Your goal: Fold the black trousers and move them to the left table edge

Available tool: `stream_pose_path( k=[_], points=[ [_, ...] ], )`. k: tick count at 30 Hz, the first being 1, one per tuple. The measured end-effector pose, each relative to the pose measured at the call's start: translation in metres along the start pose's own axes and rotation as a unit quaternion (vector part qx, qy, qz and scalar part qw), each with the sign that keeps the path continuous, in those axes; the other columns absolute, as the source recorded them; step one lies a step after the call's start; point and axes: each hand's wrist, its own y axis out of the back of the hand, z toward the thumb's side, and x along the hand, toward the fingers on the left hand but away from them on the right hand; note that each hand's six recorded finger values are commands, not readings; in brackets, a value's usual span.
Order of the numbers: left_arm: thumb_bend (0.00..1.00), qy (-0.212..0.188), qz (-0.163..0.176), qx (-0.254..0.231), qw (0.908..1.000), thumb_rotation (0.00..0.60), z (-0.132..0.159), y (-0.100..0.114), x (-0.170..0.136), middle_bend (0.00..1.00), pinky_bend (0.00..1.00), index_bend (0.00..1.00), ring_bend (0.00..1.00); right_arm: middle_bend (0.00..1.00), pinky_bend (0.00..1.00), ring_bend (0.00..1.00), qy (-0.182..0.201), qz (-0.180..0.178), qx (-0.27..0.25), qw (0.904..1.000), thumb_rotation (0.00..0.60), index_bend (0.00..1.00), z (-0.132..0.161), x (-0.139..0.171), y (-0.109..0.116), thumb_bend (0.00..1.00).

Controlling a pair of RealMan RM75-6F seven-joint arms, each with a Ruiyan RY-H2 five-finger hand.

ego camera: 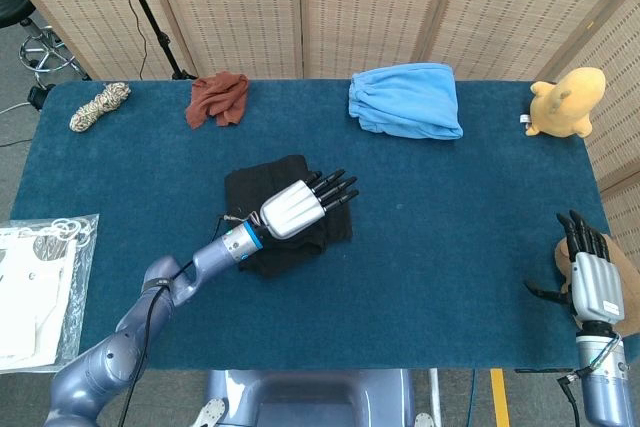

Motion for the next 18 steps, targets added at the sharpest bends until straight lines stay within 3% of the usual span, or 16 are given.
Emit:
stream_pose_path(
  k=[4, 8, 13, 18],
  points=[
    [0.27, 0.010, 0.038, -0.028, 0.9988, 0.600, -0.019, 0.018, -0.014, 0.00, 0.28, 0.00, 0.01, 0.00, 0.03, 0.00, 0.002, 0.001, 0.000, 1.0000, 0.600, 0.06, 0.002, 0.001, -0.001, 0.00],
    [0.27, 0.023, 0.063, -0.048, 0.9966, 0.600, -0.048, 0.029, -0.056, 0.01, 0.28, 0.03, 0.10, 0.00, 0.03, 0.00, 0.004, 0.001, 0.001, 1.0000, 0.600, 0.06, 0.003, 0.002, -0.001, 0.00],
    [0.27, 0.043, 0.043, -0.066, 0.9960, 0.600, -0.070, 0.020, -0.115, 0.20, 0.37, 0.28, 0.26, 0.00, 0.03, 0.00, 0.005, 0.005, 0.003, 1.0000, 0.600, 0.06, 0.005, 0.003, -0.004, 0.00],
    [0.27, 0.062, 0.003, -0.070, 0.9956, 0.600, -0.082, 0.005, -0.170, 0.28, 0.40, 0.37, 0.31, 0.00, 0.03, 0.00, 0.008, 0.012, 0.006, 0.9999, 0.600, 0.06, 0.007, 0.003, -0.009, 0.00]
  ],
)
